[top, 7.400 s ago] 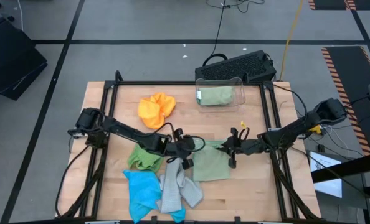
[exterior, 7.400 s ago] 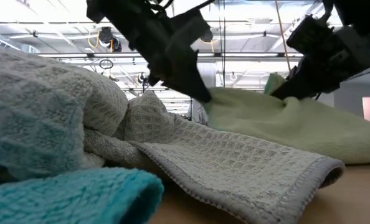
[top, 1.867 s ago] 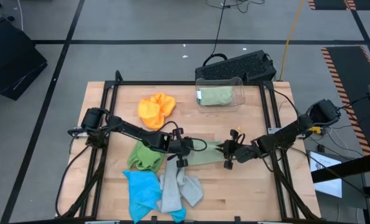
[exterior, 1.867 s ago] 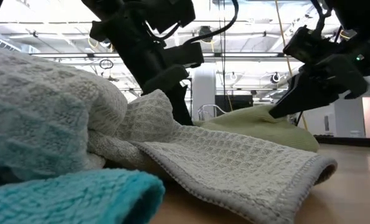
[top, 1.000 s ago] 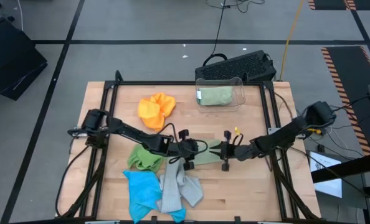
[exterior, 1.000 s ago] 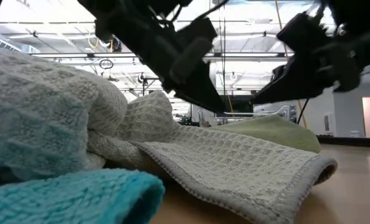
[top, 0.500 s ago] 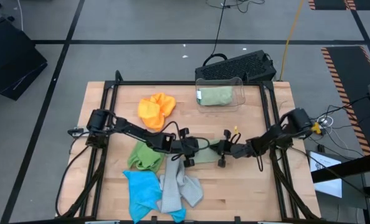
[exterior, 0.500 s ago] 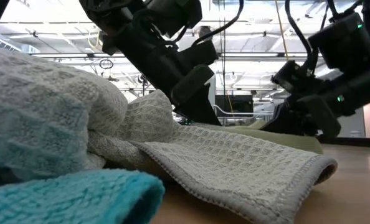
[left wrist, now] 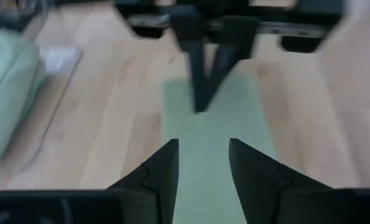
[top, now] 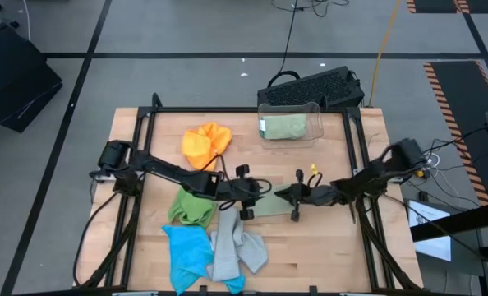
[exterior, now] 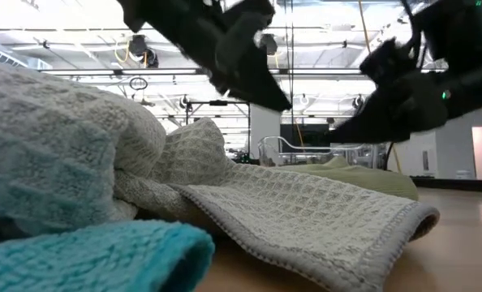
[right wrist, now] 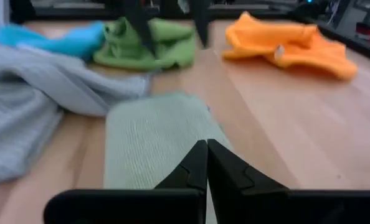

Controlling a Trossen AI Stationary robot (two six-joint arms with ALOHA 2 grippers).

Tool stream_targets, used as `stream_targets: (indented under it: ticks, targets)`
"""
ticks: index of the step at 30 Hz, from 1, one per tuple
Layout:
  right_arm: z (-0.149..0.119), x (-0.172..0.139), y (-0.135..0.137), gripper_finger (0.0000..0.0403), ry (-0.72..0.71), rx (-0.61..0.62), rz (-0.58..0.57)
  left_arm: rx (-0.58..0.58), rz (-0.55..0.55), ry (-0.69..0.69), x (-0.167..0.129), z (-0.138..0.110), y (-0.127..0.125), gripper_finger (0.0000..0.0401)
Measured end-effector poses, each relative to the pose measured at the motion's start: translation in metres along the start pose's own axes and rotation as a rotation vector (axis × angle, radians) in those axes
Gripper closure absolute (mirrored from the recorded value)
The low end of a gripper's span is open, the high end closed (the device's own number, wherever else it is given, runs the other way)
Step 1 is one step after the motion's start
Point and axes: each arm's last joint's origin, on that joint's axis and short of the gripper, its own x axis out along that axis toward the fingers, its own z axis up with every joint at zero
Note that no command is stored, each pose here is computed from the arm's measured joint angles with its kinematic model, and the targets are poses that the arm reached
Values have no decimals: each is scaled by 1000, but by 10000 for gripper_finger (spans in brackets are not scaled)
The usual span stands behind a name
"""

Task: Fold microfiber towels
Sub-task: Put the folded light green microfiber towel into the transparent bin

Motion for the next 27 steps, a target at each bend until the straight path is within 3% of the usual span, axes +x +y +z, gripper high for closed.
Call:
stream_targets:
  ticks: [6,17,27]
  targets:
    - [0,-23,-10,400,58,44,-5,101,7,-28,6,-7,-29,248]
    - [-13,-45,-15,400,76,150,24,188,11,-84,43,-41,-74,139]
    - [4,-39,-6,387,-4,173,8,188,88,16,67,-69,-67,128]
